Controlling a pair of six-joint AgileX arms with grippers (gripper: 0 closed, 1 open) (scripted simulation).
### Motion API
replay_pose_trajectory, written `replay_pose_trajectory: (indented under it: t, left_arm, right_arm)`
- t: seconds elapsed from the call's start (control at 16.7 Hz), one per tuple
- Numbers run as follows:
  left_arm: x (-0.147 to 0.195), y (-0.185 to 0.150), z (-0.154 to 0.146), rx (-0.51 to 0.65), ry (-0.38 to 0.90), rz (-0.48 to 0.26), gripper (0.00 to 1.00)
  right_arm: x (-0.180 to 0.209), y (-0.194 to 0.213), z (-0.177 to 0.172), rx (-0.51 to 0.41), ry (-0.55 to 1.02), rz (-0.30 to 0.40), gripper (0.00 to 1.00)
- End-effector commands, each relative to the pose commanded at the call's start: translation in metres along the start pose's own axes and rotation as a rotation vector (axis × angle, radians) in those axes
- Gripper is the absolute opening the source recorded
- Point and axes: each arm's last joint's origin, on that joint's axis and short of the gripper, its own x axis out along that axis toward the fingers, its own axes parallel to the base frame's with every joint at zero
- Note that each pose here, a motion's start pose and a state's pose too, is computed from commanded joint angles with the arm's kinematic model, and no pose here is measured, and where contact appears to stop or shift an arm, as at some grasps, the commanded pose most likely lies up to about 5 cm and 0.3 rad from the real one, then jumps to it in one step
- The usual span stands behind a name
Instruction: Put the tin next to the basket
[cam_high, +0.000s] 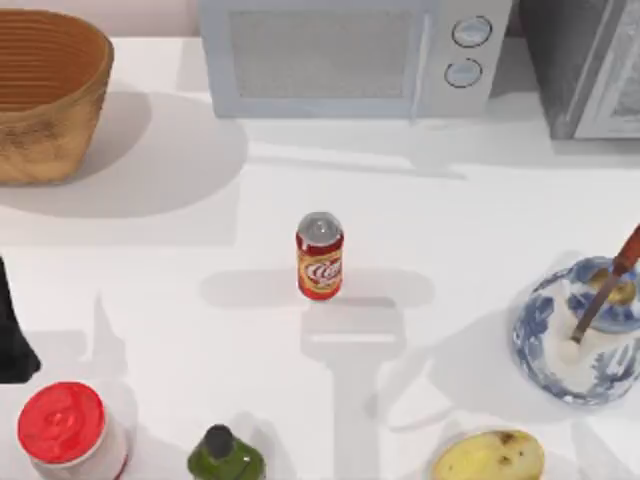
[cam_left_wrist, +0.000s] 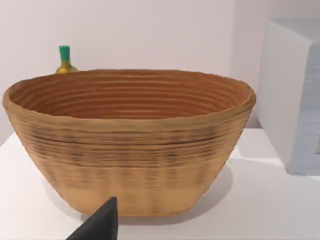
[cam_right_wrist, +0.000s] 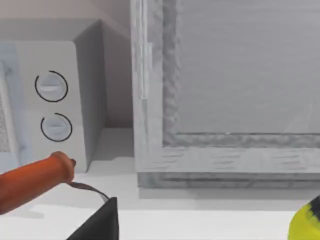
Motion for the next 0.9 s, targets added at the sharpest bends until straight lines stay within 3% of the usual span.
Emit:
replay_pose_trajectory:
  t: [0.36, 0.66, 0.9]
  left_arm:
    - [0.002, -0.003, 0.015, 0.012, 0.065, -0.028, 1.0]
    - [0.021, -0.016, 0.066, 0.073, 0.278, -0.129, 1.0]
    - [0.057, -0.039, 0.114, 0.162, 0.495, -0.25, 1.0]
  right_arm:
    - [0.0, 0.0, 0.0, 0.0, 0.0, 0.0, 1.0]
    - [0.0, 0.0, 0.0, 0.0, 0.0, 0.0, 1.0]
    - [0.0, 0.0, 0.0, 0.0, 0.0, 0.0, 1.0]
